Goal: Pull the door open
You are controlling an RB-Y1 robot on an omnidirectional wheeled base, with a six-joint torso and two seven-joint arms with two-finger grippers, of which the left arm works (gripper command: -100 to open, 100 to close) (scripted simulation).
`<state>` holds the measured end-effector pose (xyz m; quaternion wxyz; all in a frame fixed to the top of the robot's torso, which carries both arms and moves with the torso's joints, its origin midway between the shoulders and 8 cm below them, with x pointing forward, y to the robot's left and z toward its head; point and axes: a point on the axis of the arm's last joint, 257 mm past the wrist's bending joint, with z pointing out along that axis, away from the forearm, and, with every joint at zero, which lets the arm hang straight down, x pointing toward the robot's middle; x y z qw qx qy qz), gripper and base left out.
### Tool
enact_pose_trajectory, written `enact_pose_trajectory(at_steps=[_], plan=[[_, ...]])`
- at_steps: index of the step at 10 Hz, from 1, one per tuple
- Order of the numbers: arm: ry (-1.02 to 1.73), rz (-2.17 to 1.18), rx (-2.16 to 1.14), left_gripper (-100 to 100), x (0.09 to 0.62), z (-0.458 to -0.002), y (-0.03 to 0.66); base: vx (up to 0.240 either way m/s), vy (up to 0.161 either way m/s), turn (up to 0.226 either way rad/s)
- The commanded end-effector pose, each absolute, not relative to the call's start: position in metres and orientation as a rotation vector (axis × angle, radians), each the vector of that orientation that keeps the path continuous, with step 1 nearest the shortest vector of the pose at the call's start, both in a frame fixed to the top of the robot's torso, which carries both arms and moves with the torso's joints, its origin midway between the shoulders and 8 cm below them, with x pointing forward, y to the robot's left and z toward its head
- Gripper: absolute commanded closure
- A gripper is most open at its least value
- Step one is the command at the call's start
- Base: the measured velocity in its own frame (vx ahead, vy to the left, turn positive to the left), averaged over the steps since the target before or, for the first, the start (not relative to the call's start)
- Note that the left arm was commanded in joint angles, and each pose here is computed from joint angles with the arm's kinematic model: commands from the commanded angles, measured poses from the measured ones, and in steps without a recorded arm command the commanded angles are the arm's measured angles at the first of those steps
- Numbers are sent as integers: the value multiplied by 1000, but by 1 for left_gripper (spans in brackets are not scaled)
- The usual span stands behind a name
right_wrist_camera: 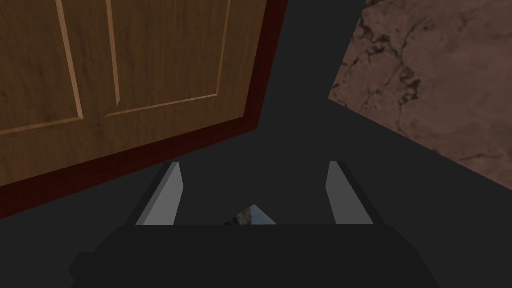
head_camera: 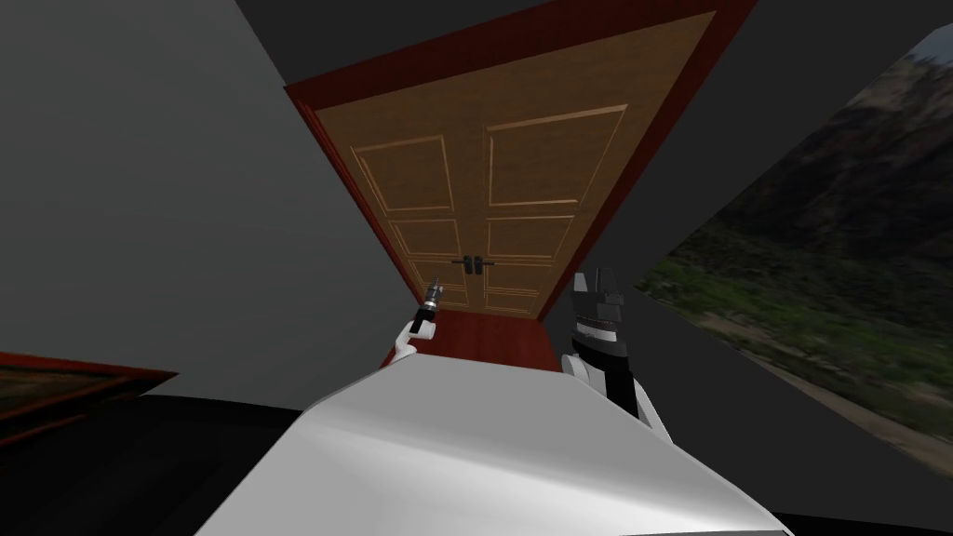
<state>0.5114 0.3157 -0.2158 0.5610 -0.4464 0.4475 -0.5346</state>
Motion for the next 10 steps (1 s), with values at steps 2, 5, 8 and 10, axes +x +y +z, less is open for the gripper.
enact_pose_trajectory(at_steps=[2, 5, 8, 10], plan=[[1079, -1248, -1085, -100, 520, -233, 319, 107, -26, -59], [1105, -1234, -1120, -100, 528, -248, 324, 108, -14, -53], [1126, -1220, -1150, -100, 535, -261, 328, 104, -14, -47], [1149, -1202, -1184, -100, 542, -275, 334, 150, -1, -82]])
